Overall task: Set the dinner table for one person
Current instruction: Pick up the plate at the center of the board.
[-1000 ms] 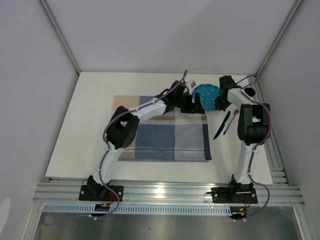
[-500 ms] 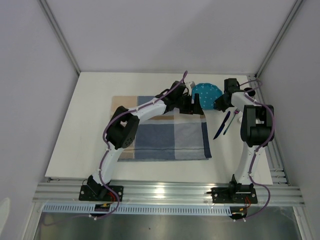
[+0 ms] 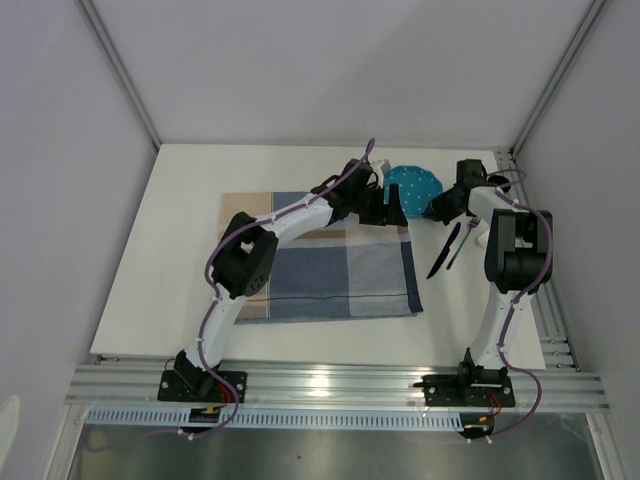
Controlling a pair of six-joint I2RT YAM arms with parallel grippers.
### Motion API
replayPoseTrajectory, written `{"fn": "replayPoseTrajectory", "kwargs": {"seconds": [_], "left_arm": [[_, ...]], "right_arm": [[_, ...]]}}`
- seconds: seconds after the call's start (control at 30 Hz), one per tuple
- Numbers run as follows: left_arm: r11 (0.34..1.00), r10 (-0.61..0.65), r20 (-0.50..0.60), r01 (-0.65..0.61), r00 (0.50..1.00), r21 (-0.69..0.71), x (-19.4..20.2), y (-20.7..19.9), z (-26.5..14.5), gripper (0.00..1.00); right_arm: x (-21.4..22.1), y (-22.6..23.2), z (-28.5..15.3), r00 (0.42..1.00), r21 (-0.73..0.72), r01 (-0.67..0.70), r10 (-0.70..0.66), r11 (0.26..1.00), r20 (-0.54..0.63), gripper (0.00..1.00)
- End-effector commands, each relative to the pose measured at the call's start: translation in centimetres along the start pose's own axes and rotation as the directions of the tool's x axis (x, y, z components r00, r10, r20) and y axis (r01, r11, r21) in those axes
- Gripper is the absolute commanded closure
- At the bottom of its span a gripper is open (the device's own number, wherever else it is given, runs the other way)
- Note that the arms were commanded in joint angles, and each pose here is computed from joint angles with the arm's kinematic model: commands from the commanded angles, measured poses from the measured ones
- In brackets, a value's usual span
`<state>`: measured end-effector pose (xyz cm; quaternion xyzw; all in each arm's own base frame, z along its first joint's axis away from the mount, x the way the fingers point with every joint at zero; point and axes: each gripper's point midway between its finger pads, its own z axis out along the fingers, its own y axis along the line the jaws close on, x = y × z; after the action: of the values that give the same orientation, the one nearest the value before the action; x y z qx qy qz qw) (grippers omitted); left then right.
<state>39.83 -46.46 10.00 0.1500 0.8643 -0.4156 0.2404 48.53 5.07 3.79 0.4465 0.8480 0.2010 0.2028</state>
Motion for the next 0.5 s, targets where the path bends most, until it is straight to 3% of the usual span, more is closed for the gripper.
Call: {"fn": "replayPoseTrajectory", "kwargs": {"seconds": [0.0,0.17,0.47], "left_arm": [[0.999,0.048,0.063,-0.048,0.997,0.012,-2.8,-2.1,-1.0,0.23],[0.999,-0.004,0.058,0.006,0.998,-0.034,-5.2,-2.4,0.0,0.23],[0.992,-0.113,0.034,0.115,0.993,-0.060,-3.5,-0.1,2.7,0.27]], "right_arm": [[-0.8,3.5,-3.1,1.000,-0.133,-0.020,0.021,0.991,0.006,1.00],[-0.3,4.2,-3.7,1.000,-0.144,-0.008,0.008,0.990,-0.001,1.00],[2.9,3.5,-3.3,0.996,-0.074,0.083,-0.085,0.994,-0.026,1.00]]}}
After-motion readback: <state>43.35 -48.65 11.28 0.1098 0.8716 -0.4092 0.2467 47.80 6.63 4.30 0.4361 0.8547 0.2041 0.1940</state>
